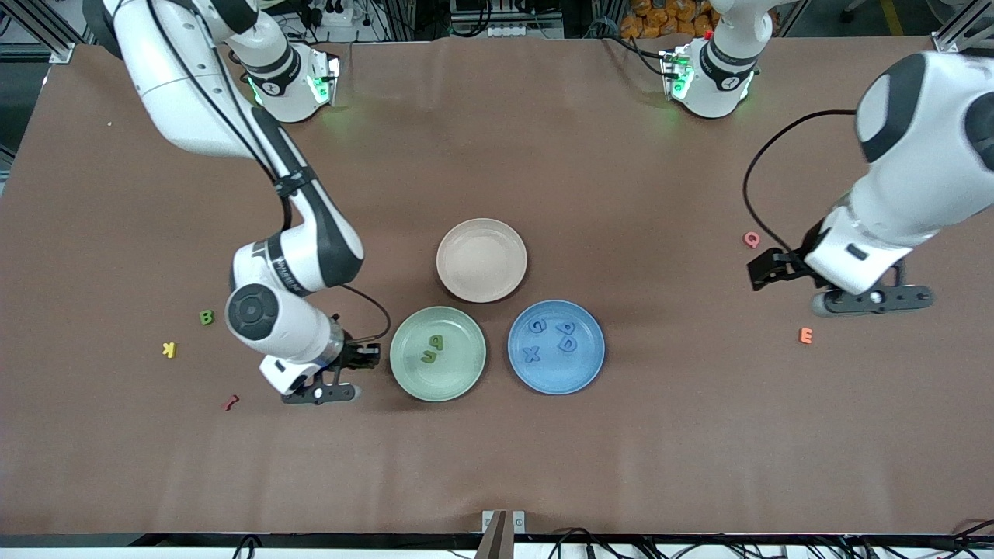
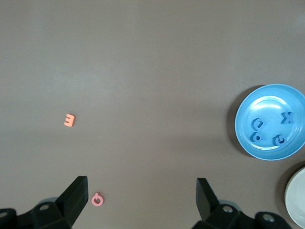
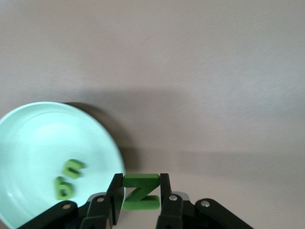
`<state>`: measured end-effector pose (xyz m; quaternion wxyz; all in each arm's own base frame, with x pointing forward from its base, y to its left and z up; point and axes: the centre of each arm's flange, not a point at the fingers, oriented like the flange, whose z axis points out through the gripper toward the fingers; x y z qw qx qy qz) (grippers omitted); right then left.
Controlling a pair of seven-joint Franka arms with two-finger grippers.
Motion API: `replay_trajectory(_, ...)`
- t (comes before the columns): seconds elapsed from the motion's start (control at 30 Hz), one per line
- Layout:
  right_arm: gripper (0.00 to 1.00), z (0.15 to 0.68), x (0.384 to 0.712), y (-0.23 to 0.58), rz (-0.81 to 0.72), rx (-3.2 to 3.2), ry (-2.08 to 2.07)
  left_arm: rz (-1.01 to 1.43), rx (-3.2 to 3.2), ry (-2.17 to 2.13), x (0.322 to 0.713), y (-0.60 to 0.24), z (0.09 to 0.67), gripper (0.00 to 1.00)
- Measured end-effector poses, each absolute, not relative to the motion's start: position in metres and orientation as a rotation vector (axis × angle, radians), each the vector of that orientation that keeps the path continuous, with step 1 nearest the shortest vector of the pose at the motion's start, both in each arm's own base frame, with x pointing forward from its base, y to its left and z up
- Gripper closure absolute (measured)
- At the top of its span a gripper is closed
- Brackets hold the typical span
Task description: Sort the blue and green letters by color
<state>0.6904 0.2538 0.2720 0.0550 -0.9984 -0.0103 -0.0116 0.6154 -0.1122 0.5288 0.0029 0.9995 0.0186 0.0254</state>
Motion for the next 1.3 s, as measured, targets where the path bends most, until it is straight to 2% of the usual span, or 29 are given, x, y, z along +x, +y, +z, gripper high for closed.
replay_trajectory(0.27, 0.65, 0.273, 0.669, 0.309, -0.031, -3.025, 0.093, 0.055, 3.131, 0.076, 0.617, -0.096, 0.558, 0.0)
replay_trajectory(0.7, 0.65, 0.267, 0.65, 0.357, -0.06, -2.994, 0.244, -0.055, 3.147, -0.131, 0.613, -0.069, 0.562, 0.0)
replay_trajectory(0.8, 0.56, 0.265, 0.65, 0.357, -0.059, -2.994, 0.256, -0.058, 3.138, -0.115, 0.615, -0.068, 0.563, 0.0)
replay_trajectory(0.83, 0.47, 0.265, 0.65, 0.357, -0.059, -2.994, 0.262, -0.055, 3.135, -0.102, 0.615, -0.069, 0.564, 0.0)
replay_trajectory(0.87, 0.47, 0.265, 0.65, 0.356, -0.059, -2.993, 0.272, -0.051, 3.133, -0.091, 0.614, -0.069, 0.566, 0.0)
replay_trajectory(0.9, 0.38, 0.265, 0.651, 0.356, -0.058, -2.992, 0.289, -0.043, 3.129, -0.078, 0.614, -0.069, 0.569, 0.0)
replay_trajectory(1.17, 0.04, 0.271, 0.659, 0.345, -0.074, -2.981, 0.387, -0.026, 3.115, 0.011, 0.589, -0.046, 0.608, 0.0)
replay_trajectory(1.2, 0.01, 0.272, 0.661, 0.343, -0.076, -2.979, 0.394, -0.032, 3.115, 0.016, 0.584, -0.044, 0.611, 0.0)
replay_trajectory(1.3, 0.0, 0.276, 0.666, 0.335, -0.077, -2.978, 0.416, -0.051, 3.116, 0.024, 0.574, -0.04, 0.61, 0.0)
